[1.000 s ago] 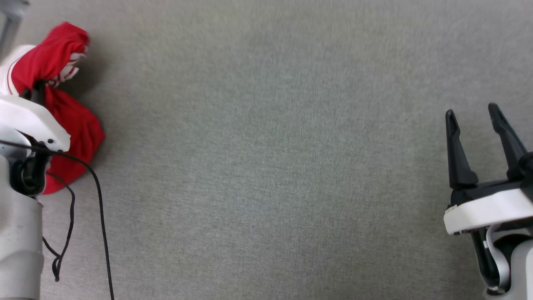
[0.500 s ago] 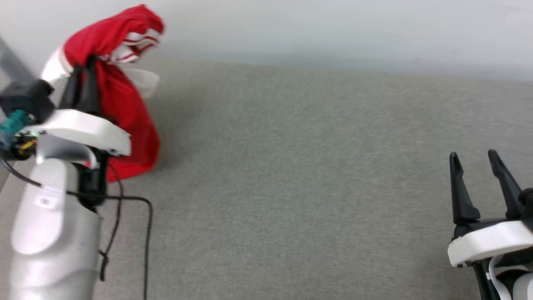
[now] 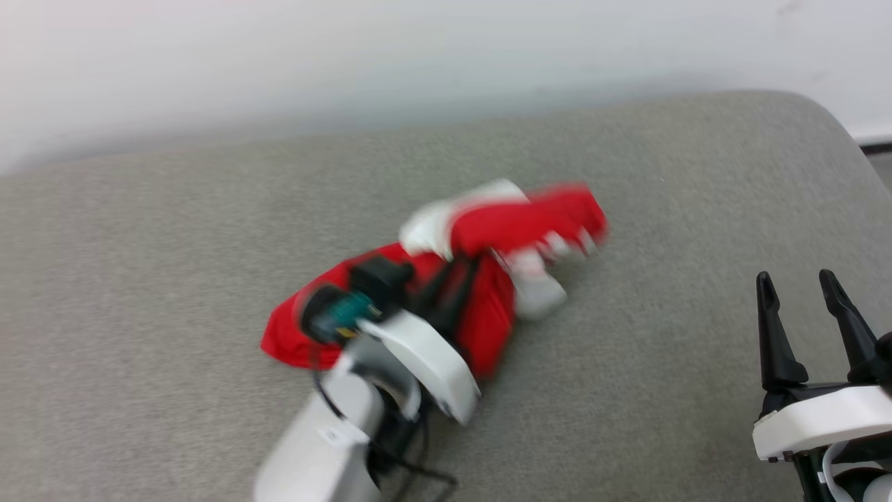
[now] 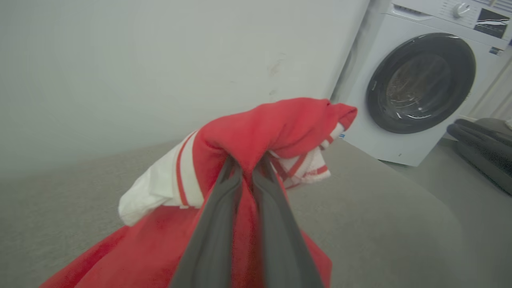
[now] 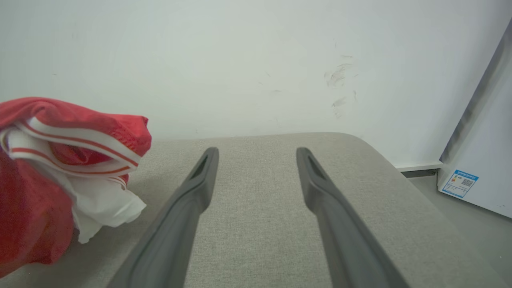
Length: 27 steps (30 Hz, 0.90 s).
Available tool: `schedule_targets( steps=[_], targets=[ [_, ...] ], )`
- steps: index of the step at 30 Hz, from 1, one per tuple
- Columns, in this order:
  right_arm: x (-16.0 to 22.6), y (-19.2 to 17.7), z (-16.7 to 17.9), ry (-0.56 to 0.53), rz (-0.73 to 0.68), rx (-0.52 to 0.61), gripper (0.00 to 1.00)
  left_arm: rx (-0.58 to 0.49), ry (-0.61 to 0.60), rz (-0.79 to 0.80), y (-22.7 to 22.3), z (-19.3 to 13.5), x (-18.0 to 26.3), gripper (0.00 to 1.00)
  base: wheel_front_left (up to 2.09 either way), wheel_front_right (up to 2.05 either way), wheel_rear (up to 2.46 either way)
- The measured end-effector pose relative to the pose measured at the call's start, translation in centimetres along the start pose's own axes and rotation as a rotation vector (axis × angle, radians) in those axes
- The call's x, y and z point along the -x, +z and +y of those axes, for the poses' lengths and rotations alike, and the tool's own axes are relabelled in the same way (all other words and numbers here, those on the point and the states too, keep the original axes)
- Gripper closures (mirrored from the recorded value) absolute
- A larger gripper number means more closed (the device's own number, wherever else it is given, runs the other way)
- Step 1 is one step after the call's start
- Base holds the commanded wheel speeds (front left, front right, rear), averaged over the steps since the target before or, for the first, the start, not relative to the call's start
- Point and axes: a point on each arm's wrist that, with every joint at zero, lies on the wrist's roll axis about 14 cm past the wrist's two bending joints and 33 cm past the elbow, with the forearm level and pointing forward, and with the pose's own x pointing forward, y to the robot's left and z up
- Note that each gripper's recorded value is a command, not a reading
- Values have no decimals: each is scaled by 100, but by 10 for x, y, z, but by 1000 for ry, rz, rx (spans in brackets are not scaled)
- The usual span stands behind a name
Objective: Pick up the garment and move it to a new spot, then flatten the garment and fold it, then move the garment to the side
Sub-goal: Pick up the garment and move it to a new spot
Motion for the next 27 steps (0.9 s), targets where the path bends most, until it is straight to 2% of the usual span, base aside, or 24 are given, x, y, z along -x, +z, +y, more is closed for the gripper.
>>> schedule_targets(
  steps=[4,8,9,10,15,20,22,23,27],
  targets=[
    [3,-11,-13,-40,28,-11,0,53,-125,187,-65,-43,6,100,0,0,0],
    [3,-21,-19,-62,48,-8,0,106,-188,339,-116,-67,25,100,0,0,0],
    [2,-23,-20,-63,55,-7,0,114,-196,368,-125,-70,30,91,0,0,0],
    [-1,-28,-16,-53,66,-11,0,149,-187,386,-133,-69,38,0,0,0,0],
    [-5,-26,-5,-19,57,-12,0,105,-142,252,-102,-54,35,0,0,0,0],
    [-3,-17,7,19,39,-16,0,26,-34,104,-58,-24,37,0,0,0,0],
    [0,-14,12,34,36,-14,0,-4,30,56,-42,-8,42,0,0,0,0],
    [5,-11,18,53,35,-16,0,-49,138,-8,-19,17,56,0,0,0,0],
    [11,-4,28,86,24,-14,0,-101,285,-56,-1,49,83,0,0,0,0]
  ],
)
